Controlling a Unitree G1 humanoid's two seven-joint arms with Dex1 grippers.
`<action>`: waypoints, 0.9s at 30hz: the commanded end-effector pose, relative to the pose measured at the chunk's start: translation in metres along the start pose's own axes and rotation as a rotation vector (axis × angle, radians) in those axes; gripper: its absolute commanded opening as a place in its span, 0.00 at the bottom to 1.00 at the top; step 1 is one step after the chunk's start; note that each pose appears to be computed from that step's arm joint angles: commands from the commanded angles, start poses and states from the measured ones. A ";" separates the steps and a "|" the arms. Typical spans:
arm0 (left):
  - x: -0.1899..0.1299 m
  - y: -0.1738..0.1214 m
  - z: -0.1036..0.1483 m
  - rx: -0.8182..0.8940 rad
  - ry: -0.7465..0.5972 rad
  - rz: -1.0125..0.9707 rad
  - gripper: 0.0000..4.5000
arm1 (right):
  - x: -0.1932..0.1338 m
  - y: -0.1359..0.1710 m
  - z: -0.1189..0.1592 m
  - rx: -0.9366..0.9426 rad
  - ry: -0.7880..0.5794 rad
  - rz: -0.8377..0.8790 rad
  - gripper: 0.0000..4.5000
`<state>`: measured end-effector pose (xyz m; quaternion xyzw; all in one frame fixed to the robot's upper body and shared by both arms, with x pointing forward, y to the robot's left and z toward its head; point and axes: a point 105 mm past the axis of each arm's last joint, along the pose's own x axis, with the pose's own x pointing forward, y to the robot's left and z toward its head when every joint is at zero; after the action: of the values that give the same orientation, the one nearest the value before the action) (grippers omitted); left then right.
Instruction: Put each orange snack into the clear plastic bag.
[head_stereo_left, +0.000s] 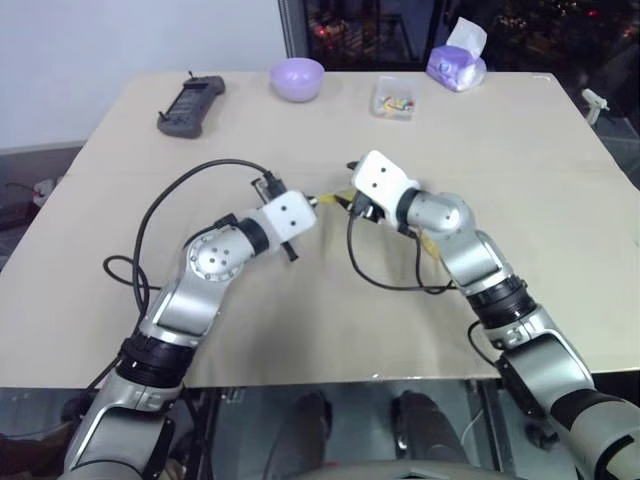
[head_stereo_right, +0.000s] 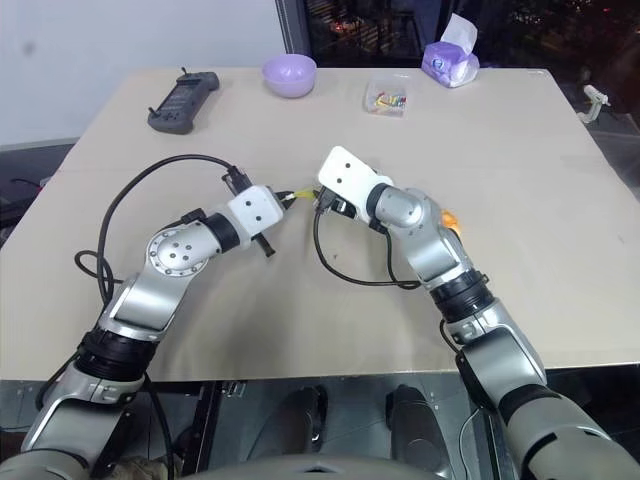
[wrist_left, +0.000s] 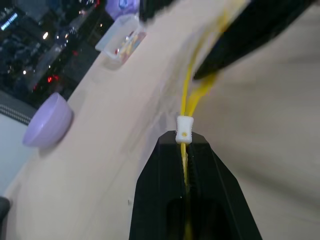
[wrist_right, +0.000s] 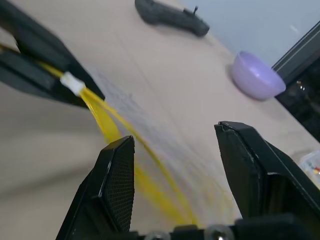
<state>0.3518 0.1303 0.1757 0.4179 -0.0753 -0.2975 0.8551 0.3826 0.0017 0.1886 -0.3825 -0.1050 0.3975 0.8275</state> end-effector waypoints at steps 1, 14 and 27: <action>-0.005 0.003 0.022 0.065 -0.088 0.010 0.00 | 0.006 -0.008 0.005 -0.050 0.000 -0.042 0.63; -0.012 0.010 0.001 0.016 -0.008 0.034 0.00 | -0.013 -0.028 -0.033 -0.043 0.046 -0.132 0.63; -0.003 0.016 -0.013 -0.048 0.071 0.074 0.00 | -0.037 -0.024 -0.014 0.005 -0.014 -0.117 0.63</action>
<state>0.3588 0.1459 0.1664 0.3991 -0.0340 -0.2710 0.8753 0.3816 -0.0385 0.1810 -0.3800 -0.1038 0.3634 0.8442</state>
